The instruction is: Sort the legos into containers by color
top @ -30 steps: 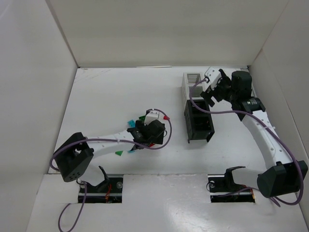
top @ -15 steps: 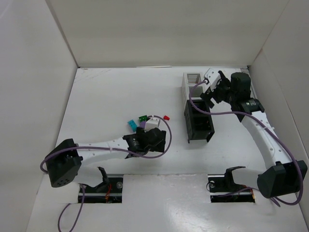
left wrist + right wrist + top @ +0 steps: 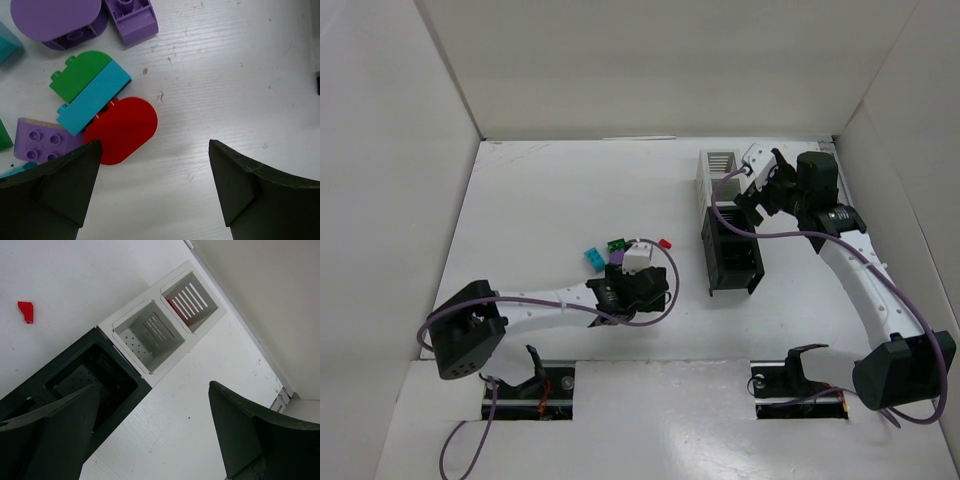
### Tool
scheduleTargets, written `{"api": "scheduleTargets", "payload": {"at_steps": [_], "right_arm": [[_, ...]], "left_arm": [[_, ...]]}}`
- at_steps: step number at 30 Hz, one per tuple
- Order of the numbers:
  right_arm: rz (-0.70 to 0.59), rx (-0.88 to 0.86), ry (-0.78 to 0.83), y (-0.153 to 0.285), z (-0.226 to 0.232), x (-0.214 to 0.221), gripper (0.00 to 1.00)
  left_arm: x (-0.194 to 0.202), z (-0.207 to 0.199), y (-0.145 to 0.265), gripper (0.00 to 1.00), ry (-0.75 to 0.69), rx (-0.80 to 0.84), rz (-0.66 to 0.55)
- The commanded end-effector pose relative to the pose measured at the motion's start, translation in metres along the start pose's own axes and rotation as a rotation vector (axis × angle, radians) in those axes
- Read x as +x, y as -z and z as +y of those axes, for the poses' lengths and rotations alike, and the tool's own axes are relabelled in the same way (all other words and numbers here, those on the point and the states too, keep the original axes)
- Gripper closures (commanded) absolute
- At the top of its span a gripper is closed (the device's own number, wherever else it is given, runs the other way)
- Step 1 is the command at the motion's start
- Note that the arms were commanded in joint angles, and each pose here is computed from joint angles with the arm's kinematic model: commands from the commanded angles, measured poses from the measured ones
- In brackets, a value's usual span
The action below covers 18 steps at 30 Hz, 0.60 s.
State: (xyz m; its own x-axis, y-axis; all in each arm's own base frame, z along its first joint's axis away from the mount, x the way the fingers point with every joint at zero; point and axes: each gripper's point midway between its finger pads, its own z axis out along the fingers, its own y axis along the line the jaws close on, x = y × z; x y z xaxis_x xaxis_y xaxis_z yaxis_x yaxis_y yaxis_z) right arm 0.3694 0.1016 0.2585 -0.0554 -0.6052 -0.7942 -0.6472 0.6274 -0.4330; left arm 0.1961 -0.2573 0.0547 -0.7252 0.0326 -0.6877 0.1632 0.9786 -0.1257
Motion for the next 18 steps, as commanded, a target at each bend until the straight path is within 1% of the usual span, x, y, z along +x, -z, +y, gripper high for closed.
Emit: {"api": "scheduleTargets", "payload": {"at_steps": [1,8,10,12,15,18], "right_arm": [[-0.044,0.032,0.005,0.006,-0.007,-0.013,0.06],[-0.044,0.032,0.005,0.005,-0.006,-0.011,0.06],[-0.044,0.032,0.005,0.005,-0.006,-0.011,0.06],[-0.044,0.032,0.005,0.005,-0.006,-0.011,0.06],[-0.044,0.032,0.005,0.005,-0.006,-0.011,0.06],[-0.044,0.032,0.005,0.005,-0.006,-0.011,0.06]], "left_arm": [[0.033,0.02,0.011,0.15,0.001,-0.048,0.107],[0.022,0.02,0.027,0.15,0.066,0.014,0.057],[0.027,0.026,0.026,0.14,0.06,0.004,0.064],[0.026,0.024,0.026,0.14,0.065,0.012,0.059],[0.03,0.023,0.018,0.14,0.03,0.004,0.065],[0.026,0.015,0.009,0.14,0.008,0.004,0.052]]}}
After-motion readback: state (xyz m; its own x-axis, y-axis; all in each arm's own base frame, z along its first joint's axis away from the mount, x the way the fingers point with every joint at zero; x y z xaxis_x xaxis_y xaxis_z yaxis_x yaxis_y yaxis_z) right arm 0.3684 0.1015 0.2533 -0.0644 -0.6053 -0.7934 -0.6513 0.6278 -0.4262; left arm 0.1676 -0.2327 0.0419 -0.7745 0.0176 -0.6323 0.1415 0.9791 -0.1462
